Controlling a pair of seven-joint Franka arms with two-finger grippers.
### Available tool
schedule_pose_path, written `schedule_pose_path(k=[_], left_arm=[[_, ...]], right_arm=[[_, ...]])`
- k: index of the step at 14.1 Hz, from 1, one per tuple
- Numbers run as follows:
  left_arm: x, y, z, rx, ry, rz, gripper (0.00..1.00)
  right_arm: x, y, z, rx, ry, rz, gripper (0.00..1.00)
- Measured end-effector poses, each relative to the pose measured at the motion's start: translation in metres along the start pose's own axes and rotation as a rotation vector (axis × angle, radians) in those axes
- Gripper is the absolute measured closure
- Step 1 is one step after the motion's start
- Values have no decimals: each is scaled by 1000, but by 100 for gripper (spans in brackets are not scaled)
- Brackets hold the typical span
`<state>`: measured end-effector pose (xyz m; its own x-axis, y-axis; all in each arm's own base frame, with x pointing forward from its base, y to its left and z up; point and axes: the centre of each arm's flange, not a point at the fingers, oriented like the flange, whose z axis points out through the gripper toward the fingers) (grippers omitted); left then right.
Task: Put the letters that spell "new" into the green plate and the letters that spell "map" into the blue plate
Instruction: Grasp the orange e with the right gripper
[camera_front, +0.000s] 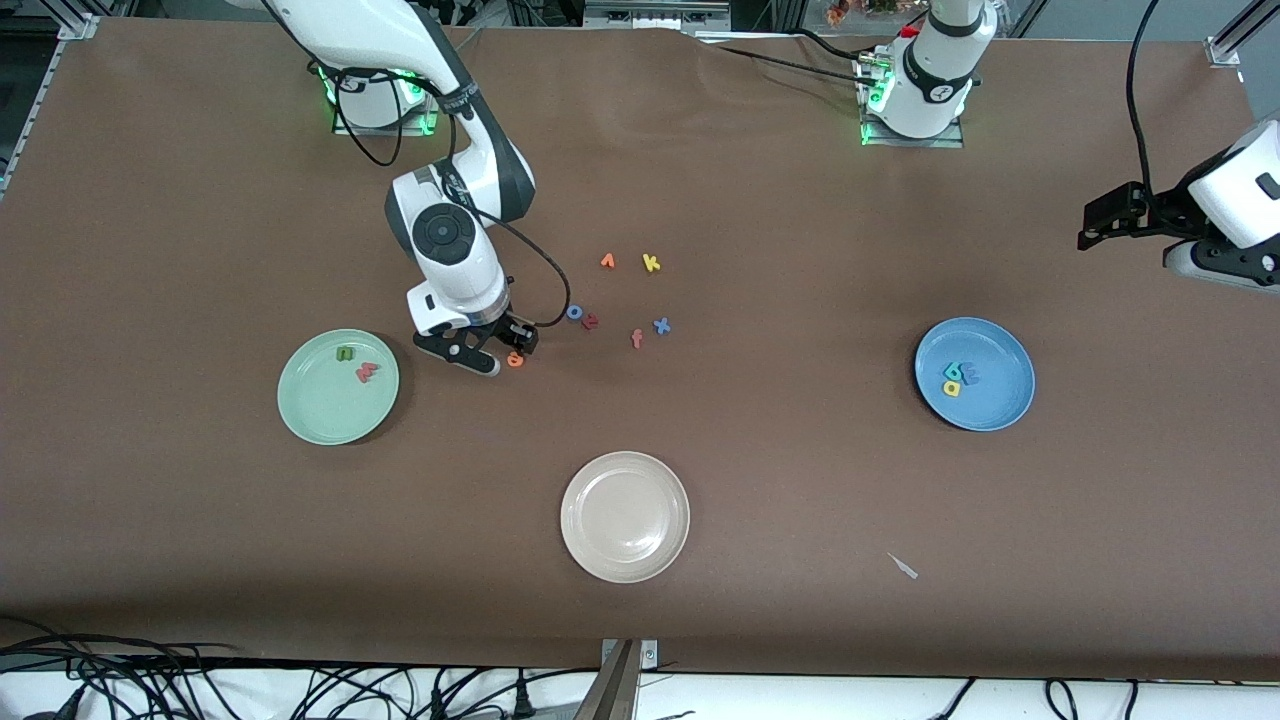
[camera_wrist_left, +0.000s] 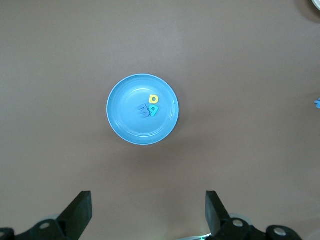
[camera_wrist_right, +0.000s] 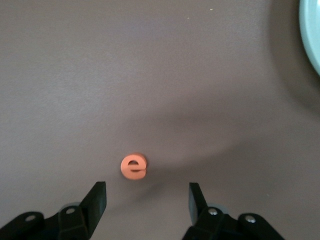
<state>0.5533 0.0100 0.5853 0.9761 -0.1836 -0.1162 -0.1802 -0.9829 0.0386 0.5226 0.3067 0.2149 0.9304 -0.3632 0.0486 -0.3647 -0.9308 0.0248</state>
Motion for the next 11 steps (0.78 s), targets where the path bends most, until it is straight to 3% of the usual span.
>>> schedule_pose_path(k=[9,11], left_arm=[[0,0,0,0,2,0,0],[0,0,0,1,3,0,0]], right_arm=[[-15,-8,40,17,39,13,26],[-15,-8,41,21,42,14,35]])
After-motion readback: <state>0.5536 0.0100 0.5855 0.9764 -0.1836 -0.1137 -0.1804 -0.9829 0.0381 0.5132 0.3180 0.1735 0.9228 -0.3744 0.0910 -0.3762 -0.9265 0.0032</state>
